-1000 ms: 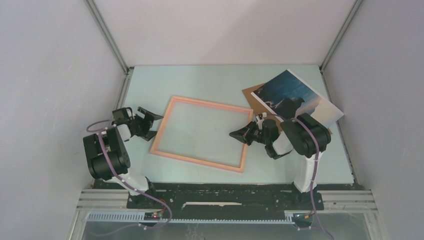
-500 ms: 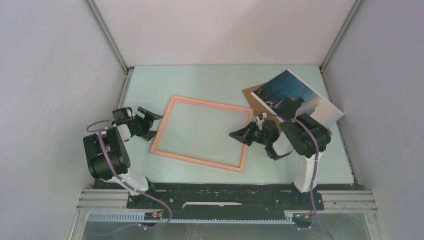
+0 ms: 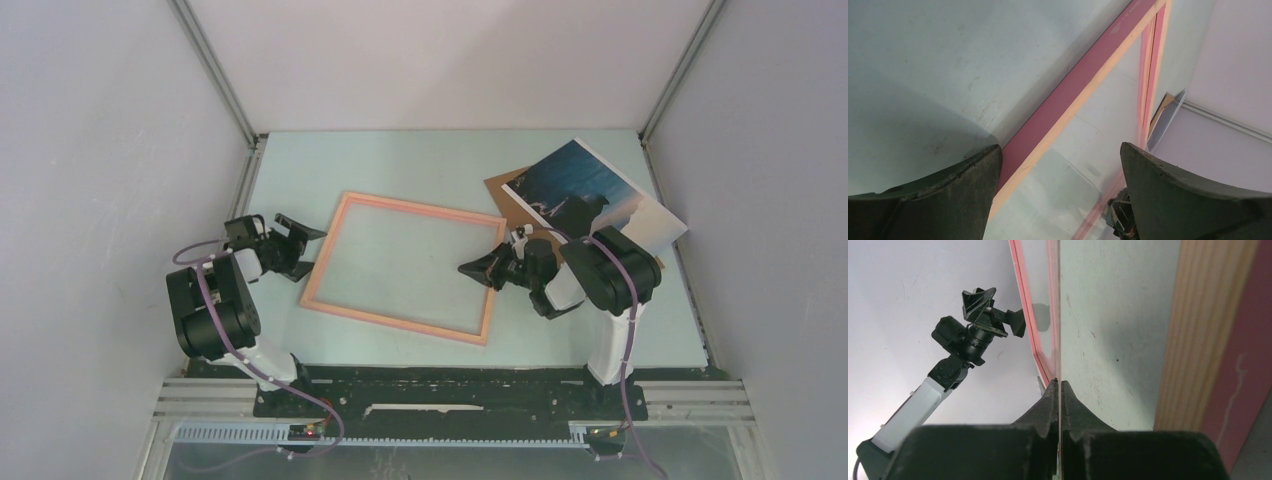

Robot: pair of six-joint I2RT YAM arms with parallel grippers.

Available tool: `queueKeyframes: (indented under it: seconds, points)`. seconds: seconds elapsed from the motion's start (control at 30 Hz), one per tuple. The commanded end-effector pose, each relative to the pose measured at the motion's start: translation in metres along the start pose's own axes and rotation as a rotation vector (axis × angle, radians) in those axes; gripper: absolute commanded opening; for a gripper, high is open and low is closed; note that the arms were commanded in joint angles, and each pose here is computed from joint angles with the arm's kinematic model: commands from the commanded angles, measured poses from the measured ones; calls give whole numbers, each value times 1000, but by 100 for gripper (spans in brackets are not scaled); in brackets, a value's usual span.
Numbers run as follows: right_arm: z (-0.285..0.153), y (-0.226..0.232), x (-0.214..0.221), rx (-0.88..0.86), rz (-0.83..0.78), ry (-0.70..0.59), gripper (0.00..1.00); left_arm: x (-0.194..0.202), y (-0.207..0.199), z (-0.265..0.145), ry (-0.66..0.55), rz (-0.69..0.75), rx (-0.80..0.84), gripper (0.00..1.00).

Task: Put the photo into the frame
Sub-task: Place the photo frame item in the photo frame.

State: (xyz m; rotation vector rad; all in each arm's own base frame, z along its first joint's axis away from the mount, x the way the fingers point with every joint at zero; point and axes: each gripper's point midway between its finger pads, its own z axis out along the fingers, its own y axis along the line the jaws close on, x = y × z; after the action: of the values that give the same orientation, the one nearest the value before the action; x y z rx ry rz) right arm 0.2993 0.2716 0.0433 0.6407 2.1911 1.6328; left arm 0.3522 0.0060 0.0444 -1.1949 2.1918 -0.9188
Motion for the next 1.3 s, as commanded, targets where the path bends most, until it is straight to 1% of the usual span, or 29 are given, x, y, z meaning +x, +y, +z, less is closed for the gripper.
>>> queueKeyframes:
  seconds: [0.0,0.23,0.33,0.5,0.63,0.67,0.8,1.03,1.1,1.2,1.27]
  points:
    - [7,10,2,-34,-83,29,0,18,11,2,61,-39,-10,97]
    - [11,12,2,-3,-130,36,0,17,11,2,61,-40,-8,98]
    - [10,13,0,16,-145,35,4,18,10,1,62,-39,-6,97]
    - [4,12,-3,81,-207,32,23,17,9,1,59,-40,-4,98]
    - [-5,16,-9,153,-267,-1,36,17,7,-1,55,-38,5,97]
    - [-8,13,-9,191,-268,-6,39,17,7,-1,54,-38,7,97]
    - [-12,23,-12,240,-310,-13,47,16,3,-4,43,-24,16,98]
    - [-16,24,-14,354,-350,-11,63,17,-1,-10,32,-12,25,99]
    - [-17,24,-14,386,-372,-10,70,17,-2,-10,34,-15,27,99]
    - [-18,28,-16,430,-411,-6,75,16,-3,-11,33,-16,33,99]
    - [-23,23,-15,489,-426,5,79,16,-3,-11,32,-19,35,99]
